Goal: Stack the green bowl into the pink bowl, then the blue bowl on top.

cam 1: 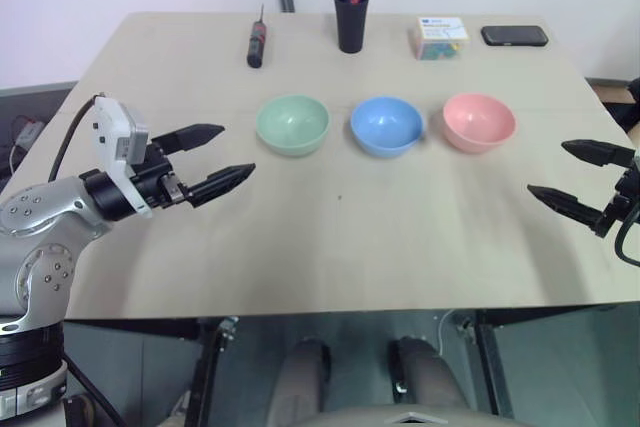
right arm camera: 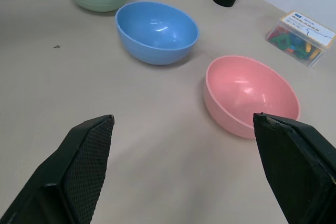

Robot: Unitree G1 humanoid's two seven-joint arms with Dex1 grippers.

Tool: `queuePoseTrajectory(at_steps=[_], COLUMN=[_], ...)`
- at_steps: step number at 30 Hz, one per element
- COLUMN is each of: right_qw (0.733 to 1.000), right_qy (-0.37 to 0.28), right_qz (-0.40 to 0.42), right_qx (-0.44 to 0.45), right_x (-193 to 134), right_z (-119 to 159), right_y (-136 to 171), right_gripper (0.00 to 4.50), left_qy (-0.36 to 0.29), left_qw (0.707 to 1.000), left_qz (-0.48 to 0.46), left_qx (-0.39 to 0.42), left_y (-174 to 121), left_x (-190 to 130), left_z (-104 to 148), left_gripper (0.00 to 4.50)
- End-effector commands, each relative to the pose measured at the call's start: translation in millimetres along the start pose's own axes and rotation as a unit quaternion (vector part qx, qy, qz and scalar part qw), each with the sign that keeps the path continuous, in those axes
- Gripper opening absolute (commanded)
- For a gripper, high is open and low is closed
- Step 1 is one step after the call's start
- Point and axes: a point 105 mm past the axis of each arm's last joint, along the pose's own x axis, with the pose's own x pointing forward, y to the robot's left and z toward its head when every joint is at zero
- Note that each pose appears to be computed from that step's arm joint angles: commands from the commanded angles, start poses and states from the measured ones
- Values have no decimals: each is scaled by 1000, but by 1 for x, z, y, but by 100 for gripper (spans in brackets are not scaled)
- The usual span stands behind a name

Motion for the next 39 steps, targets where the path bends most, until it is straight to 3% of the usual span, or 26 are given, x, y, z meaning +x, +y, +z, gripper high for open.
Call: queuePoseTrajectory(at_steps=[1, 13, 22, 26, 33, 39], right_qw=[999, 998, 995, 993, 990, 988], right_qy=[-14, -18, 55, 80, 97, 74], right_qz=[-9, -16, -34, -13, 7, 38], right_qx=[-29, -56, -74, -80, -101, -130], right_x=[-3, 27, 128, 160, 174, 158], right_z=[17, 14, -19, -31, -39, -19], right_y=[-6, -3, -31, -39, -47, -45], right_gripper=[444, 444, 444, 317, 11, 4], left_qy=[-7, -19, -67, -77, -83, -78], left_qw=[1000, 999, 988, 984, 985, 988], left_qz=[-2, -31, -140, -159, -153, -134], left_qx=[14, 7, 10, 12, 10, 8], left_y=[0, -14, -54, -61, -68, -67], left_x=[-5, 6, 28, 27, 21, 17], left_z=[11, 13, 23, 28, 31, 26], left_gripper=[450, 450, 450, 450, 450, 450])
